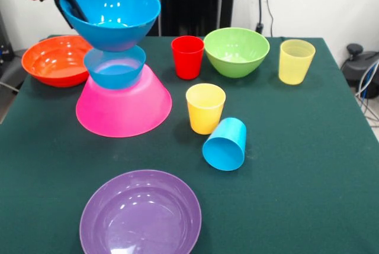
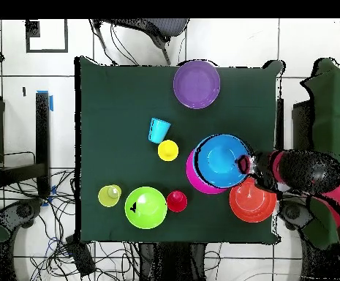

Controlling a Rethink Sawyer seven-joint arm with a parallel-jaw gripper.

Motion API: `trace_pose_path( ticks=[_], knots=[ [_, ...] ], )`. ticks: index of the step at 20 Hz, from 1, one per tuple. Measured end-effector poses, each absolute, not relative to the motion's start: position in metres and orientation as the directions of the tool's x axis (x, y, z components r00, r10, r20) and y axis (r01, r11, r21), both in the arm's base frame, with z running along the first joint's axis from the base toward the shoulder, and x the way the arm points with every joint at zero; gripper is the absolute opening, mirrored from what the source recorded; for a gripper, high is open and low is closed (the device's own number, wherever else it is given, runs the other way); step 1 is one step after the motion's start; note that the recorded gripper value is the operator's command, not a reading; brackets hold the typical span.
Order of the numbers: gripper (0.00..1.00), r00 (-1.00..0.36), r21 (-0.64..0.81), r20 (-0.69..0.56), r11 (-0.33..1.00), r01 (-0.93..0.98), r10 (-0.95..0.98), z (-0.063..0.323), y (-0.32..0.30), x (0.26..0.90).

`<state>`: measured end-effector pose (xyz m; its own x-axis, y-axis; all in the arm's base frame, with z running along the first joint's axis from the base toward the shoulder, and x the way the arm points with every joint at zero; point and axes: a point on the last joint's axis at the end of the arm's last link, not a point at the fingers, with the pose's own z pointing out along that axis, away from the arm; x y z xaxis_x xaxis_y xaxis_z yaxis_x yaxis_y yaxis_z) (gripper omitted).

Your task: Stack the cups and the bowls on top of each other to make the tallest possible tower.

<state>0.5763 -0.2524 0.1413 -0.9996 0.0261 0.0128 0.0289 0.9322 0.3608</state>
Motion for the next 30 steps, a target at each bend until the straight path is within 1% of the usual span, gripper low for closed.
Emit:
trace_pose_path(
  ticks=[5,8,14,30],
  knots=[
    [0.0,-1.0,0.365,0.003,0.931,-0.005,-0.006,0.13,-0.255,0.566],
    [0.0,-0.999,0.352,-0.029,0.935,-0.049,-0.042,0.116,-0.254,0.563],
    [0.0,-0.994,0.352,-0.082,0.931,-0.101,-0.077,0.103,-0.246,0.567],
    [0.0,-0.98,0.396,-0.165,0.902,-0.17,-0.112,0.114,-0.224,0.588]
  ],
)
